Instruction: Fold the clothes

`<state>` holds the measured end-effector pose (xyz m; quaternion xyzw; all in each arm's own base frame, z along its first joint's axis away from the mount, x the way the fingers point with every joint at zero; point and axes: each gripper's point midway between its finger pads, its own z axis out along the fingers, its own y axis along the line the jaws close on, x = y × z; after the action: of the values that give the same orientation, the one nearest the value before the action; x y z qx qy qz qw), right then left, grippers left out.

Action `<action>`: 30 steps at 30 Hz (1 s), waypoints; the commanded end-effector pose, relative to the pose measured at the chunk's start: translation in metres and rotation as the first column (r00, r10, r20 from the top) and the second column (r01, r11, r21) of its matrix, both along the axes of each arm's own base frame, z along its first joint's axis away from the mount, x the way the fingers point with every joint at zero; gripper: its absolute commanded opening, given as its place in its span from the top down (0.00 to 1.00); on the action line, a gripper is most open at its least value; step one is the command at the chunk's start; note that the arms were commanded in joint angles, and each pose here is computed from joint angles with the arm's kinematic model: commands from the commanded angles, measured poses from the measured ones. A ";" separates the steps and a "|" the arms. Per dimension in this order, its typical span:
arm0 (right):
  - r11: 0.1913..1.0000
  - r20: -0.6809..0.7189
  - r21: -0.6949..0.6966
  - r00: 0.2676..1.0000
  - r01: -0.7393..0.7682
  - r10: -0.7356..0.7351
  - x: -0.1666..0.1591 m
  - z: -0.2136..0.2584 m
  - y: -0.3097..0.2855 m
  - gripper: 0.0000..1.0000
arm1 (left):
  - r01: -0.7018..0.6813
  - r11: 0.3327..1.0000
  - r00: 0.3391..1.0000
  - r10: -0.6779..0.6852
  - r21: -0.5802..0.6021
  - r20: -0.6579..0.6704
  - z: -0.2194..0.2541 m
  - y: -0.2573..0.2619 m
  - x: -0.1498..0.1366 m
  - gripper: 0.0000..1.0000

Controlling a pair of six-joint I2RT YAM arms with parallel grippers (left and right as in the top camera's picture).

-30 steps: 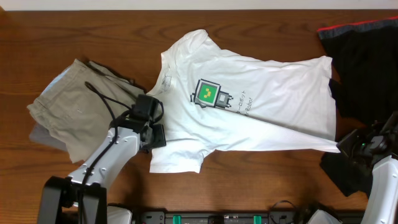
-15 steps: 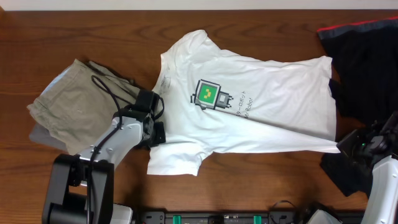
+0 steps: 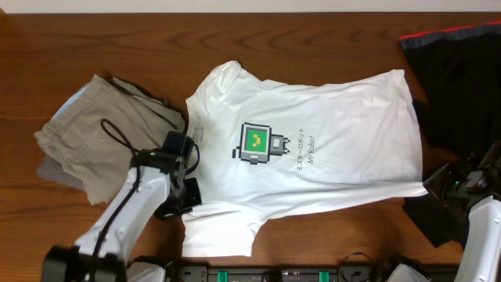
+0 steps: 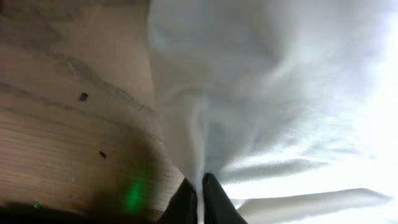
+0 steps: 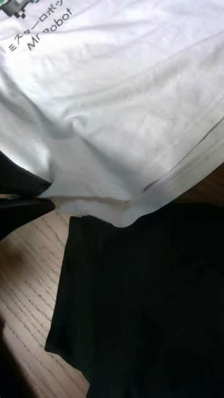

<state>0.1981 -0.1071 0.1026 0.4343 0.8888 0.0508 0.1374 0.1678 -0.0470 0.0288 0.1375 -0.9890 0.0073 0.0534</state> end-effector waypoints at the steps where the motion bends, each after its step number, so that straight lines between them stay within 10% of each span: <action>1: 1.000 0.007 -0.017 1.000 0.012 -0.012 0.001 0.004 -0.005 0.99 | -0.013 1.000 0.998 0.014 -0.014 0.055 0.010 -0.001 0.004 0.94; 11: 1.000 0.016 -0.010 1.000 0.009 -0.009 0.003 0.005 -0.004 0.99 | -0.013 1.000 0.997 0.014 -0.021 0.082 0.012 -0.002 0.008 0.94; 16: 1.000 0.019 -0.006 1.000 0.008 -0.008 0.003 0.005 -0.003 0.99 | -0.006 1.000 0.998 0.007 -0.019 0.055 0.012 -0.001 0.002 0.49; 19: 1.000 0.020 -0.005 1.000 0.007 -0.007 0.003 0.005 -0.002 0.99 | -0.007 1.000 1.000 0.007 -0.012 0.024 0.012 0.001 -0.006 0.39; 30: 1.000 0.026 -0.008 1.000 0.007 -0.007 0.005 0.005 -0.003 0.99 | -0.029 0.992 0.999 0.024 -0.121 -0.037 -0.007 -0.016 -0.026 0.41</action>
<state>0.1998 -0.1078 0.1032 0.4337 0.8884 0.0513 0.1414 0.1455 -0.0521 0.0221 0.1397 -0.9875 0.0334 0.0654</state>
